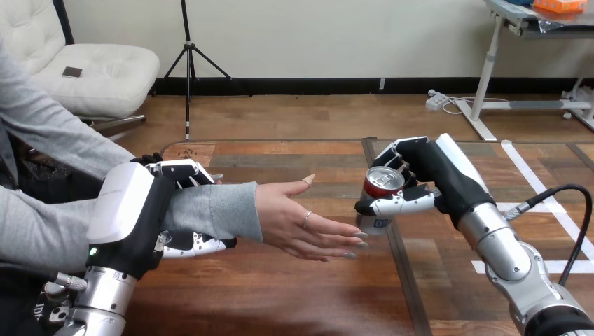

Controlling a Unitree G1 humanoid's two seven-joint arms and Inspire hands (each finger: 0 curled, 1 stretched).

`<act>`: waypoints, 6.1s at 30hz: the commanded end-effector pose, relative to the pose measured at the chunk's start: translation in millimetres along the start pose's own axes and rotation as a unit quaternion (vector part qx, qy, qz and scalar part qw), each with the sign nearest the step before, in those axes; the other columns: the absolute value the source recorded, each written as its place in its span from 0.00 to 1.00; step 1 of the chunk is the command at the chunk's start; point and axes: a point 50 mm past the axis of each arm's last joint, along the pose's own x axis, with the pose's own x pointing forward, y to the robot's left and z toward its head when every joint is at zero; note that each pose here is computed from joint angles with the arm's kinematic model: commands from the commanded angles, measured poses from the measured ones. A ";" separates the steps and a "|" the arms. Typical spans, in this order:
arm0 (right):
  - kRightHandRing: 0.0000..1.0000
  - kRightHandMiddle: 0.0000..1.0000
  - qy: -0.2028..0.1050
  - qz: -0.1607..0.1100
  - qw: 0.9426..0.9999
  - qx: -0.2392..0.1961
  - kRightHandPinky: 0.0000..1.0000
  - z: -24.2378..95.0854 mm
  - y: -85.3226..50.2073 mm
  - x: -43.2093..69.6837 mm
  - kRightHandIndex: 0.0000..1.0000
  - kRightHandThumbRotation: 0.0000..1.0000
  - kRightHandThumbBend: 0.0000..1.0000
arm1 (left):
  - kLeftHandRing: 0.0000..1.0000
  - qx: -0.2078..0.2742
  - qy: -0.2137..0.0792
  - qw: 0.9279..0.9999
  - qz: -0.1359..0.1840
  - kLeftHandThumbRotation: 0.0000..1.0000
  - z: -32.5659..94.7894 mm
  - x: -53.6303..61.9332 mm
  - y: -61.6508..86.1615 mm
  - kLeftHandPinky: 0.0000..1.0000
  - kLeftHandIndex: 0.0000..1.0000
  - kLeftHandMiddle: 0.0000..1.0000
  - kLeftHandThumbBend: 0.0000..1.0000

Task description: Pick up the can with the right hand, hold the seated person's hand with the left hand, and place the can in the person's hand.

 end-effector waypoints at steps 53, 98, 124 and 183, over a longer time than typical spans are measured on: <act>0.33 0.42 -0.206 0.003 0.978 0.027 0.29 101.8 4.5 40.4 0.43 0.00 0.80 | 0.26 -0.032 -0.042 0.998 0.044 0.00 16.8 29.3 8.9 0.22 0.40 0.34 0.85; 0.36 0.42 -0.224 0.052 0.972 0.037 0.33 112.9 27.0 39.0 0.43 0.00 0.80 | 0.23 -0.032 -0.040 0.997 0.055 0.00 17.1 27.3 9.1 0.20 0.39 0.31 0.86; 0.38 0.43 -0.196 0.068 0.977 0.049 0.33 106.6 24.3 40.1 0.45 0.00 0.83 | 0.24 -0.033 -0.037 0.997 0.051 0.00 15.5 25.7 10.0 0.20 0.39 0.32 0.85; 0.40 0.43 -0.172 0.074 0.981 0.058 0.36 101.0 18.6 39.1 0.46 0.55 0.79 | 0.26 -0.025 -0.044 0.997 0.052 0.00 16.0 24.9 11.9 0.22 0.39 0.33 0.86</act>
